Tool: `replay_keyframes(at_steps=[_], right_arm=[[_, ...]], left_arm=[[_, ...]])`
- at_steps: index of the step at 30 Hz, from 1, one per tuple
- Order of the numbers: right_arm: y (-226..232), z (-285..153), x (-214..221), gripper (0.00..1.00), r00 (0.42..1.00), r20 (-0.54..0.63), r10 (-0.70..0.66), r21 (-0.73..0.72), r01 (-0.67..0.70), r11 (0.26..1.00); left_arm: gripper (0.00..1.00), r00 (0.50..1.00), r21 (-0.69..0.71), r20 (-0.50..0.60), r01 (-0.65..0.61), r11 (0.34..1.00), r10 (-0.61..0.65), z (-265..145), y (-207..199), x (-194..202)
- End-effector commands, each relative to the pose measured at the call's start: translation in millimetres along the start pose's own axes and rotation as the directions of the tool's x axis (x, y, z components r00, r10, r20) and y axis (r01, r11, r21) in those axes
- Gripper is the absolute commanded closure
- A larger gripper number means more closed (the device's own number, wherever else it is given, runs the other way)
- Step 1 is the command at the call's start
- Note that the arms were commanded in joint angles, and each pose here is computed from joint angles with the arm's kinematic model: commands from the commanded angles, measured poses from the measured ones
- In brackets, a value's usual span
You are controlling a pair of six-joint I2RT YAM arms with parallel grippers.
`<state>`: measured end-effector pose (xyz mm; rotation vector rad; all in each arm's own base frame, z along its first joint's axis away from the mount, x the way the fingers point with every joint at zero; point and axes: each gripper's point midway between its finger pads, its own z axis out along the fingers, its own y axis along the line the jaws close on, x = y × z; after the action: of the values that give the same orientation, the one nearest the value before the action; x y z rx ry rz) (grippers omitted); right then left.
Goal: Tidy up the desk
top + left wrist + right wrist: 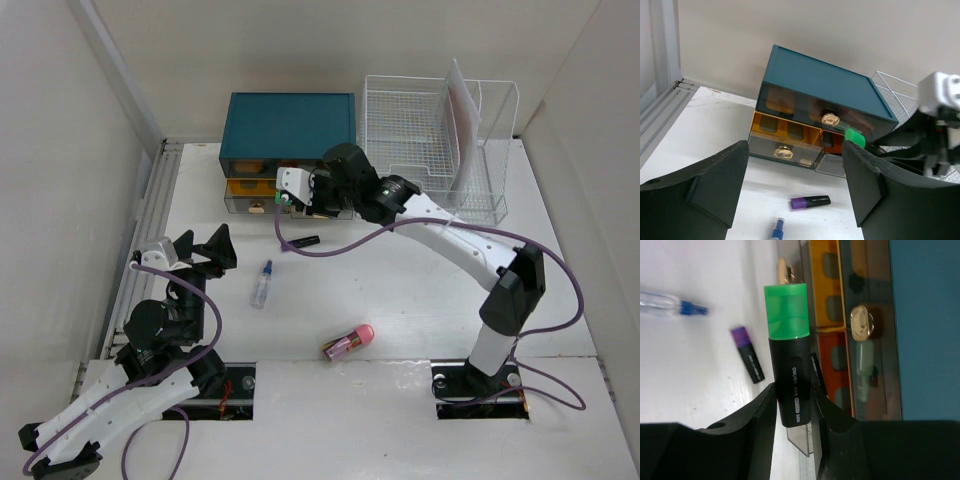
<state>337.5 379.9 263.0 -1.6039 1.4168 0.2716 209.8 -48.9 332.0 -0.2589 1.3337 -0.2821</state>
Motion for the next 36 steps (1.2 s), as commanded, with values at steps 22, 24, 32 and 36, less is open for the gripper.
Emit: replay_keyframes(at_steps=[22, 24, 32, 36], right_arm=[[-52.3, 37.3, 87.8, 0.79, 0.959, -0.267, 0.097, 0.269, -0.023, 0.963], [-51.9, 37.4, 87.8, 0.63, 0.958, -0.265, 0.106, 0.271, -0.032, 0.962], [-52.3, 29.7, 78.8, 0.47, 0.966, -0.235, 0.110, 0.271, -0.044, 0.962], [-53.3, 15.8, 57.4, 0.47, 0.983, -0.157, 0.094, 0.263, -0.050, 0.963]], left_arm=[[0.28, 1.000, 0.013, 0.021, 0.010, 1.000, -0.010, 0.9, -2.7, -5.3], [0.28, 1.000, 0.013, 0.021, 0.010, 1.000, -0.010, 0.9, -2.7, -5.3], [0.28, 1.000, 0.013, 0.021, 0.010, 1.000, -0.010, 0.9, -2.7, -5.3], [0.28, 1.000, 0.013, 0.021, 0.010, 1.000, -0.010, 0.9, -2.7, -5.3]])
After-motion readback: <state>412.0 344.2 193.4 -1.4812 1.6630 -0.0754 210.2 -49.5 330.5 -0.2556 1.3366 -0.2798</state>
